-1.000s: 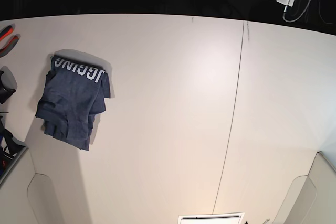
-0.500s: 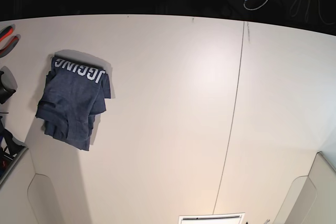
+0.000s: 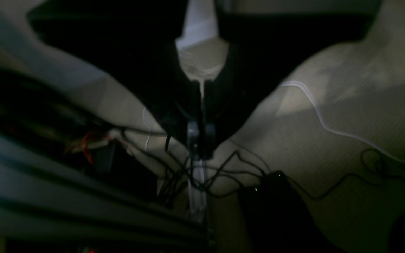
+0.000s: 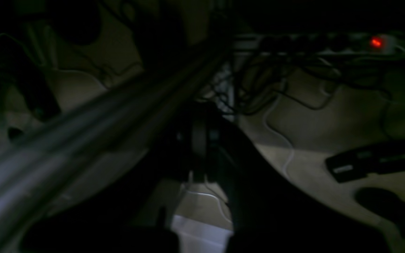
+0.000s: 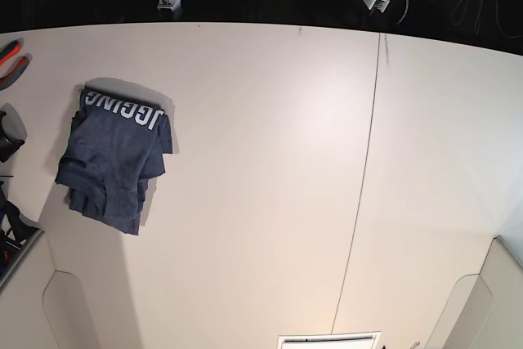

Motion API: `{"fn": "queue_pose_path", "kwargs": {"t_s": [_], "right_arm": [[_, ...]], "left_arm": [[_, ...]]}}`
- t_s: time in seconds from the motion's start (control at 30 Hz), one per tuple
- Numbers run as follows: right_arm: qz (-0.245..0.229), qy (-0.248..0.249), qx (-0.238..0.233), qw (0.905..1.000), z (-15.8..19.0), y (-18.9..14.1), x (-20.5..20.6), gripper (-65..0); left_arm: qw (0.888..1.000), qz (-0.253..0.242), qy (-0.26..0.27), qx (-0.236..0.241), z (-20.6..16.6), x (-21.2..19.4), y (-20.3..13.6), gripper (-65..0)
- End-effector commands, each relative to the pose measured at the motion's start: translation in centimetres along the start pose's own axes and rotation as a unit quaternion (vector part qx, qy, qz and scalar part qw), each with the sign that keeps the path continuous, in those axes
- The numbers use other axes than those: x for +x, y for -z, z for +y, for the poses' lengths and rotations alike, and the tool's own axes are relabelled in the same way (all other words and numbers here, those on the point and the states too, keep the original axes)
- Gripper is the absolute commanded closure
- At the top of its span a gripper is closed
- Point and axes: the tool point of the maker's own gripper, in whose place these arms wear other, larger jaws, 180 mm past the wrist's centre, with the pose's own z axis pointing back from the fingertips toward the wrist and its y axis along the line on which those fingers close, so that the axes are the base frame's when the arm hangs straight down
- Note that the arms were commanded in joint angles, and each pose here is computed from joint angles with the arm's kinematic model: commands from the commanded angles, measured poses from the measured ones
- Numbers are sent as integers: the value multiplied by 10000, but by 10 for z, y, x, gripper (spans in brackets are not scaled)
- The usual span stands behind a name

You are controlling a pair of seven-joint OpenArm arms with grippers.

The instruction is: Layout the t-shirt on the table in an organized manner, then fold the t-shirt properly

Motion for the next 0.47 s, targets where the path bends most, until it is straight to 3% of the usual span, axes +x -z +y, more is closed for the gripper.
{"fn": "queue_pose_path", "kwargs": {"t_s": [0.0,0.17,0.43], "right_arm": [[47,30,-119,9999,-6,-1,-2,0],[473,59,-195,9987,-7,-1,-16,0],[550,99,-241,9981,-9,-2,-18,0]], "left_arm": [[9999,111,65,10,4,-6,-1,0],[9986,343,224,333,17,-6,5,0],[9992,164,343,111,9,10,5,0]]}}
